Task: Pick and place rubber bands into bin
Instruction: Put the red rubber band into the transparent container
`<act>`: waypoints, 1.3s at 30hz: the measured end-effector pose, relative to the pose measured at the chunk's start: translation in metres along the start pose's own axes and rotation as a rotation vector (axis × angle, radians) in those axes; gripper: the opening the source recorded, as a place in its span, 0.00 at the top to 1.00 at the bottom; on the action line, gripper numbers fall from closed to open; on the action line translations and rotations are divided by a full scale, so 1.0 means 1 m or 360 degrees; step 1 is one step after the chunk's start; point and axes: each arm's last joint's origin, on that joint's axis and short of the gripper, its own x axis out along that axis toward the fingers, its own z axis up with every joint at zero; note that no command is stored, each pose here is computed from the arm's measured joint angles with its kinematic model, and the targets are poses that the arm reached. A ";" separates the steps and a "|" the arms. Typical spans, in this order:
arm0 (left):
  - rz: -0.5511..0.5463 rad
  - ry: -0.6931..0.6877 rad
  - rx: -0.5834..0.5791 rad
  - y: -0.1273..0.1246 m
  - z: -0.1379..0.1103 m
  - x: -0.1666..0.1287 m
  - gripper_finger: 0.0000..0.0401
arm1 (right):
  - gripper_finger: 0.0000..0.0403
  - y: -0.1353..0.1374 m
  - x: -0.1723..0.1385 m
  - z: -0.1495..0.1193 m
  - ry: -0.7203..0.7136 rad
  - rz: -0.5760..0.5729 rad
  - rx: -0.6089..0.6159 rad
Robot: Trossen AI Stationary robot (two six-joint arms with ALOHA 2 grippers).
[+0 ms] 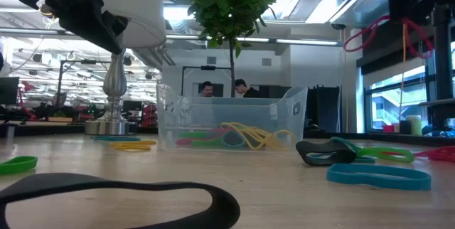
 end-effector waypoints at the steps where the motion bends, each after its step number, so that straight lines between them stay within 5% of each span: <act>1: 0.0000 0.0000 0.0000 0.000 0.000 0.000 0.99 | 0.98 0.001 0.000 0.001 -0.0033 0.0016 0.0009; 13: -0.0001 0.0000 -0.0001 0.000 0.000 0.000 1.00 | 1.00 0.042 0.015 0.064 -0.0352 0.0546 -0.0163; 21: 0.0001 0.0021 -0.0120 0.000 -0.001 0.000 0.99 | 1.00 0.070 0.051 0.115 -0.0458 0.0721 -0.0316; 28: 0.0001 0.0019 -0.0150 0.000 -0.001 0.000 0.99 | 1.00 0.095 0.091 0.134 -0.0242 0.0656 -0.0498; 39: 0.0002 0.0017 -0.0125 0.000 -0.001 0.000 0.99 | 0.99 0.110 0.138 0.121 0.0136 0.0393 -0.0593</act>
